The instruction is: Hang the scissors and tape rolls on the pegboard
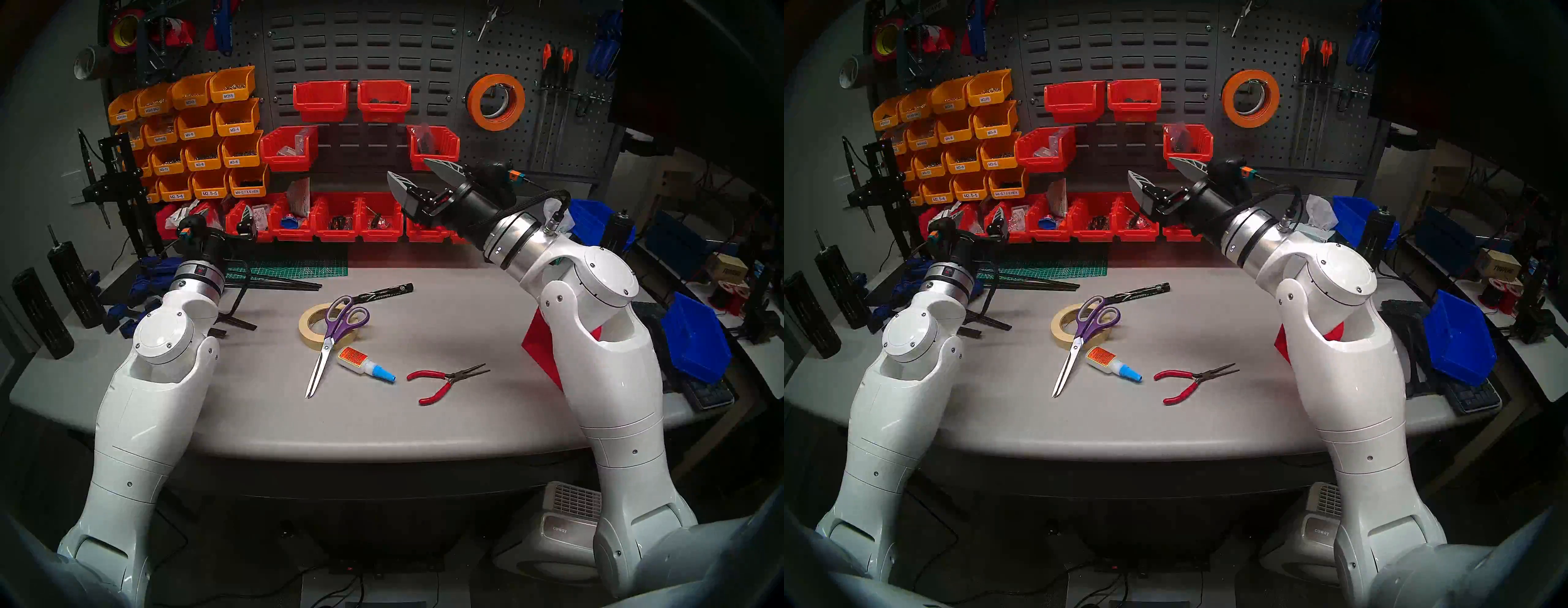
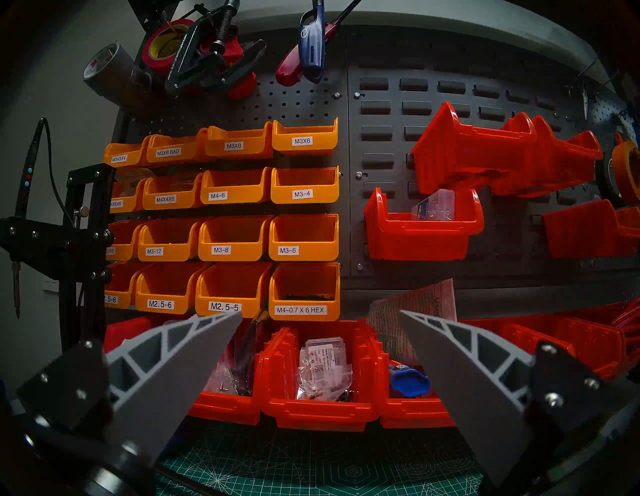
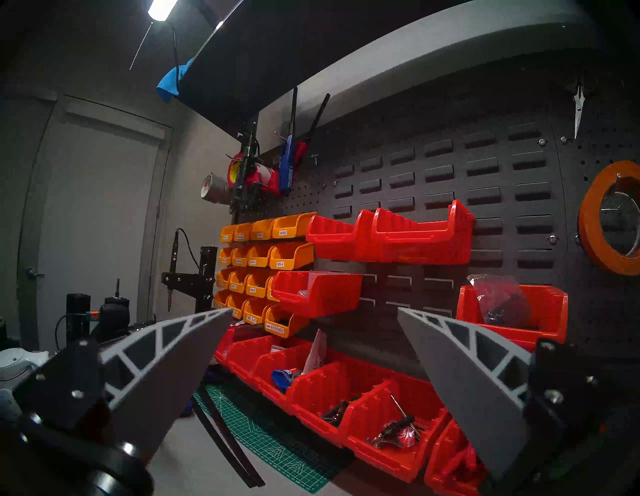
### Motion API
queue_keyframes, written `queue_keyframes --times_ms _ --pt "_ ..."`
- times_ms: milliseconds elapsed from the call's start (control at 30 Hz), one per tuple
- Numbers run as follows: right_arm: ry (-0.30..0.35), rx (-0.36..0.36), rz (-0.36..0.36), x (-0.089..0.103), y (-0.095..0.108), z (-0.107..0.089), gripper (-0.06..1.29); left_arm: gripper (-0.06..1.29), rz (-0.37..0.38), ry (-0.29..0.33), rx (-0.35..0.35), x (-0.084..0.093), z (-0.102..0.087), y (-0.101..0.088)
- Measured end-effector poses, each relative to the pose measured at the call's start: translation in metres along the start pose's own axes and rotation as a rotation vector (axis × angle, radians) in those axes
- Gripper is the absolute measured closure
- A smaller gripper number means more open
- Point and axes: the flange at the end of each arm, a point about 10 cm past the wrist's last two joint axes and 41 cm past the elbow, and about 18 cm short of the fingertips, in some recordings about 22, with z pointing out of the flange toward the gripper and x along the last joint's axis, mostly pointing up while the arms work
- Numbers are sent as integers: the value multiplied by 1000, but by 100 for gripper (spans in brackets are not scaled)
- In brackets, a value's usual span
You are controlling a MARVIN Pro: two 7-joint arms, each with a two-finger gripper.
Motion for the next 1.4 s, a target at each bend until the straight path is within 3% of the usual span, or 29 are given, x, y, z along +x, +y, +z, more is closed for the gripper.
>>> queue_keyframes --times_ms 667,900,1400 --pt "-2 137 115 -6 -37 -15 -1 0 0 0 -1 0 0 0" --pt "-31 172 144 -14 -47 -22 -1 0 1 0 -1 0 0 0" --pt "-106 196 138 -32 -62 -26 -1 0 1 0 -1 0 0 0"
